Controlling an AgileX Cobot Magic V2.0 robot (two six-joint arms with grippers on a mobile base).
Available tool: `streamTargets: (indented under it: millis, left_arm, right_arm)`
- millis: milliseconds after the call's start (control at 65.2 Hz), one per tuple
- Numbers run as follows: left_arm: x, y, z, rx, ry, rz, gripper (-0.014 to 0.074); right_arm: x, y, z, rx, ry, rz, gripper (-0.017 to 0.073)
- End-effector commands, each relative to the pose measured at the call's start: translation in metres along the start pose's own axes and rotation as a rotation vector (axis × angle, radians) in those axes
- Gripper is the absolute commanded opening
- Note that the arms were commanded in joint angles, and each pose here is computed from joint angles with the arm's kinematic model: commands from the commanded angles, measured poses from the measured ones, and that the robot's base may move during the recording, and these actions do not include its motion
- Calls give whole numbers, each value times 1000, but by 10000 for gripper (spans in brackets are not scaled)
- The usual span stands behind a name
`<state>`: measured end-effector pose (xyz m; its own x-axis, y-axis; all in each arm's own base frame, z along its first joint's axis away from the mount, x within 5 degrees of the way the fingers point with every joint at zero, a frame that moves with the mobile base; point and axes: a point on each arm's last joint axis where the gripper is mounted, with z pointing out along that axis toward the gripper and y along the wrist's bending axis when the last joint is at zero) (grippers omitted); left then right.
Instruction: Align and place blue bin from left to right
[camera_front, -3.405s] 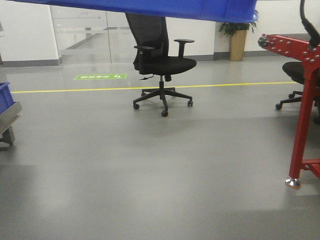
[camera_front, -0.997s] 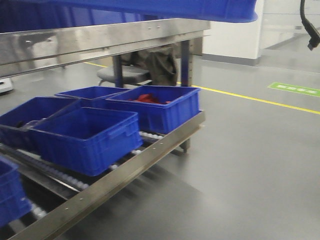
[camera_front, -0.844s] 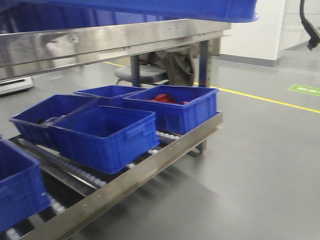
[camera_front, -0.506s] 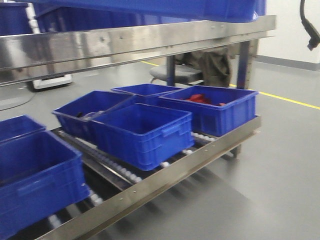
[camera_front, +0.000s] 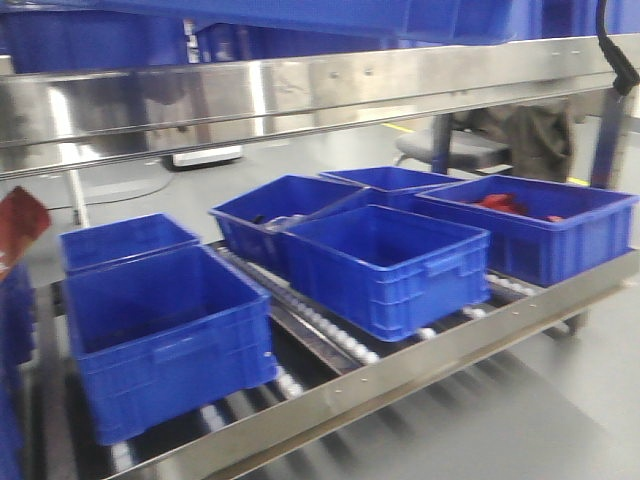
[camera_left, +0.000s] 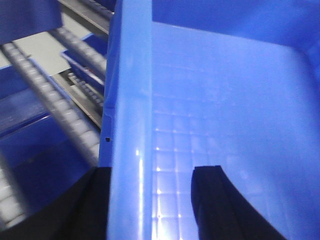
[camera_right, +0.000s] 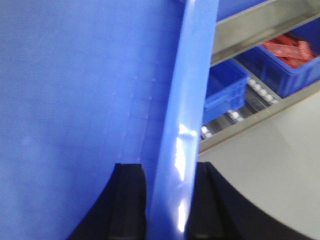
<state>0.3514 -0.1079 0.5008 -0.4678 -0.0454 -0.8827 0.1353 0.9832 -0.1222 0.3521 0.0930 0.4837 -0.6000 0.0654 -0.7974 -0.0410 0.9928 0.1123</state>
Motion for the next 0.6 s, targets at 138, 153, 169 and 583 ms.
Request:
streamTargets:
  millis: [138,153,169,583]
  left_arm:
    - [-21,-9,-26,92,-187,15,-111]
    - [-21,-9,-26,92,-187,15,-111]
    - [-21,-9,-26,92,-187,15,-111]
    - [-21,-9,-26,92,-187,15,-111]
  right_arm:
    - [-13,0,-9,-19,-124,-27,-153]
    - [-13,0,-9,-19,-124,-27,-153]
    - [-13,0,-9,-19,-124,-27,-153]
    - [-13,0,-9,-19,-124,-27,-153]
